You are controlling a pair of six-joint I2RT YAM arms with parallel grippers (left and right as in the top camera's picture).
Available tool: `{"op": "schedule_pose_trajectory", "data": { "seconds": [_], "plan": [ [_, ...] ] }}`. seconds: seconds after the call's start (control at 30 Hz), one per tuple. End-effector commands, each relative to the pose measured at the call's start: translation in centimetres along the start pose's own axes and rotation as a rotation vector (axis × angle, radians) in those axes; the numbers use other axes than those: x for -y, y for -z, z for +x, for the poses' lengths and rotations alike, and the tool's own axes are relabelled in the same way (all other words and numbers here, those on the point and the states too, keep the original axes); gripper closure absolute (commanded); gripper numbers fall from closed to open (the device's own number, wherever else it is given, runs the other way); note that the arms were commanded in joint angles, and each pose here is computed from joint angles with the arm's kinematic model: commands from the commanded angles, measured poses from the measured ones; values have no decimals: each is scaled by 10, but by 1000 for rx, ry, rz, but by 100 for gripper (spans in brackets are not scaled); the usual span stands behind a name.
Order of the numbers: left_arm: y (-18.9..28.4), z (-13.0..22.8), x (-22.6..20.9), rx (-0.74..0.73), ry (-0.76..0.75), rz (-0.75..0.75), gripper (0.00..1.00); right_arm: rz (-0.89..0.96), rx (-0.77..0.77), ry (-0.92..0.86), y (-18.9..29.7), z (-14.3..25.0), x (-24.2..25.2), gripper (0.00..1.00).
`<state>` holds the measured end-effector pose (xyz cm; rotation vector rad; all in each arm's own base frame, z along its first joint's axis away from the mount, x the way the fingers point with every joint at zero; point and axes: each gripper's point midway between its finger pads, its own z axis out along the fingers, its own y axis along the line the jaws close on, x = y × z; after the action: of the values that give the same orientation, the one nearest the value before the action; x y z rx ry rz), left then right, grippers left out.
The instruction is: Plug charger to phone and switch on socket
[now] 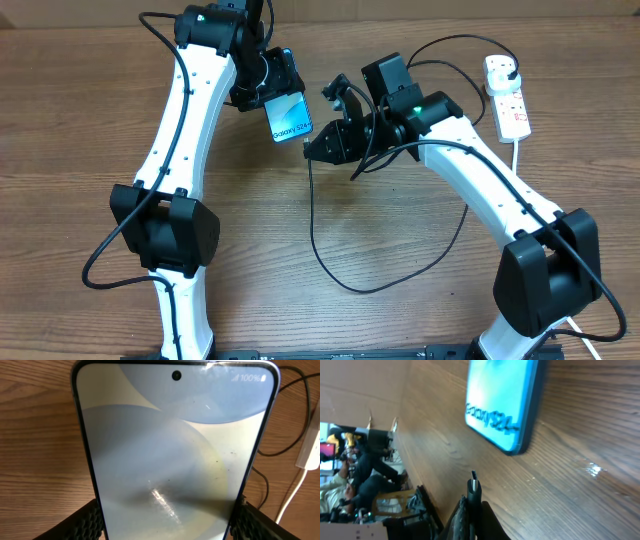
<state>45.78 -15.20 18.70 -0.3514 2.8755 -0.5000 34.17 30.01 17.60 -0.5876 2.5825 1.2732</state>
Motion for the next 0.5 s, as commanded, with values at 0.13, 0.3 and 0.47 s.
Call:
{"op": "schedule_pose_trajectory", "data": {
  "seconds": [0.13,0.3,0.47],
  "plan": [
    [17,0,11,19,-56,60,96,-18,-33,46,-12,10,-13,96],
    [25,0,16,20,-83,94,96,1,-36,41,-14,11,-8,96],
    [35,-1,21,20,-77,140,96,3,-28,49,-14,8,-8,96]
  ]
}}
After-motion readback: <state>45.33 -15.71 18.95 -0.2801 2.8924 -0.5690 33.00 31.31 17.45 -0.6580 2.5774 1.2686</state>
